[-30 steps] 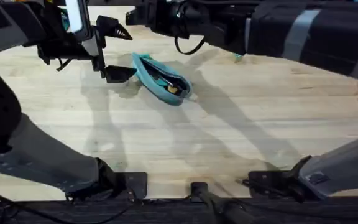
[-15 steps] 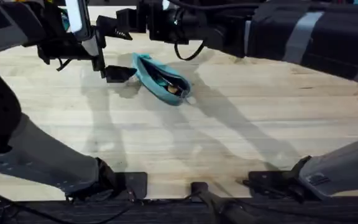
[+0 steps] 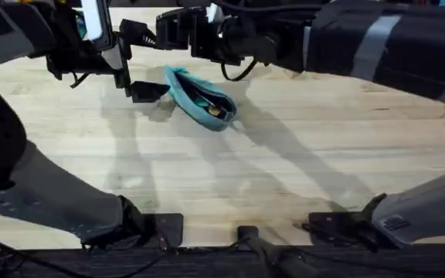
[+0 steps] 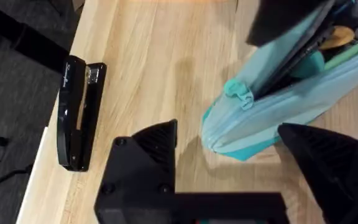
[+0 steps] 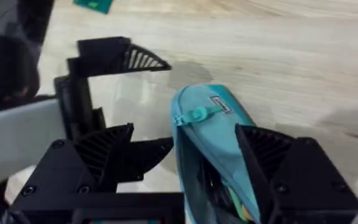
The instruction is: Unzip the bag, pick up the pens from the table one at a time and place them inside, then zip the bag closed.
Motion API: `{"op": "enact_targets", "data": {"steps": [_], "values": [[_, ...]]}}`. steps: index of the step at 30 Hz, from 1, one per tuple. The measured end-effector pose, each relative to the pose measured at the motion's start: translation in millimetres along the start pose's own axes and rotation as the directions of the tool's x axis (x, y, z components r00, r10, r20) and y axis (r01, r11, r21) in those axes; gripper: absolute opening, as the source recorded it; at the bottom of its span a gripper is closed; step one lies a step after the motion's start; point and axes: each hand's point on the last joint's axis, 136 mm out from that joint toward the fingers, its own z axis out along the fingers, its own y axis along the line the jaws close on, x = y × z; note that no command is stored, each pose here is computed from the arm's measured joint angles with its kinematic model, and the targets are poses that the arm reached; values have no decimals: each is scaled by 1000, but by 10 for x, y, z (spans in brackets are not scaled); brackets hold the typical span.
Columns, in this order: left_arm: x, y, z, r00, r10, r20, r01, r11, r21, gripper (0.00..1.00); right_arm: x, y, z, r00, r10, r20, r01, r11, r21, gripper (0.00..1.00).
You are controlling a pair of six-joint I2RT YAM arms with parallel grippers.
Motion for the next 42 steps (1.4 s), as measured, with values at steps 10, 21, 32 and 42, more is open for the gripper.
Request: {"op": "enact_targets", "data": {"steps": [10,21,32,42], "values": [[0,0,0,1000,0,0,0,1000,0,993,92,-64,139,998,59,38,-62,995,78,997],[0,0,0,1000,0,0,0,1000,0,994,118,-102,154,997,65,34,-68,993,96,998],[1,0,0,1000,0,0,0,1000,0,994,280,-249,511,992,124,19,-125,986,114,998],[0,0,0,1000,0,0,0,1000,0,993,356,-286,622,989,145,11,-145,982,119,997]]}}
